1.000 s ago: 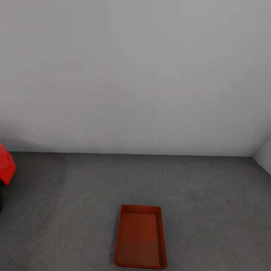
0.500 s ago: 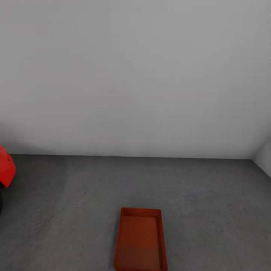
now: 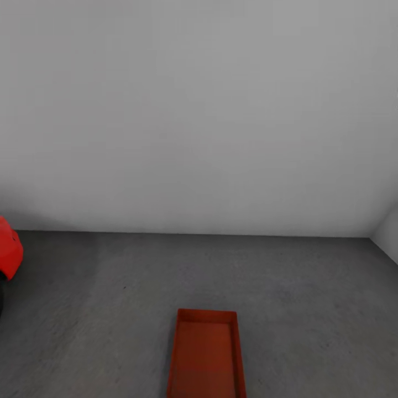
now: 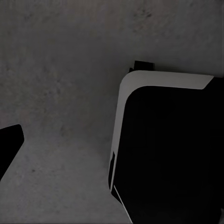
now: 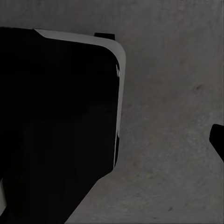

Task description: Move the two storage containers from the living room to the garage. In the garage, place one container on the floor and stack the other container on top of it (either order is fine).

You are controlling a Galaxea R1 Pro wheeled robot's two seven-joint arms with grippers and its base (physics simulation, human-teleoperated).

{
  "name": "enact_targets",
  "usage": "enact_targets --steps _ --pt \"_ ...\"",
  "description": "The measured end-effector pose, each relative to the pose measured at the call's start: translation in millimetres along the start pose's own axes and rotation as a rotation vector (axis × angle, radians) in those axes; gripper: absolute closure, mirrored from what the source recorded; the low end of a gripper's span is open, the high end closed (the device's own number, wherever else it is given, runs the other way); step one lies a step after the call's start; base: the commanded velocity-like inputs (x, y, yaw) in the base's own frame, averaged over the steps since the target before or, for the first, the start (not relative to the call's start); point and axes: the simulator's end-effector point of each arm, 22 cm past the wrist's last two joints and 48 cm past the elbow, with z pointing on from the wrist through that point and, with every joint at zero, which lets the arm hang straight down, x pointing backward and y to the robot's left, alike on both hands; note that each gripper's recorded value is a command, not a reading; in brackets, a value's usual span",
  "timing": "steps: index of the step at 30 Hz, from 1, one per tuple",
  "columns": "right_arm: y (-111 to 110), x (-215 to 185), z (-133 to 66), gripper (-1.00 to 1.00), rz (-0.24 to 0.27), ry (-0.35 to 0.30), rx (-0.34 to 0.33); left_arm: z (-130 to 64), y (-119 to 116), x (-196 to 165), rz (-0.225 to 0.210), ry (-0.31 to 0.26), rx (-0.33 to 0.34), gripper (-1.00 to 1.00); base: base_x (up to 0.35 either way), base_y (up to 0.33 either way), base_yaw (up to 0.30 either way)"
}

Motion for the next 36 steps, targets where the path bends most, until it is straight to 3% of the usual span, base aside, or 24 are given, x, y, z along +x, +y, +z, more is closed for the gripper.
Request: enact_targets --steps 36 --pt "-2 -23 -1.6 -1.00 0.005 -0.058 0.008 -5.3 -2 -23 -0.008 -0.057 0.006 -1.00 0.000 0.000 0.000"
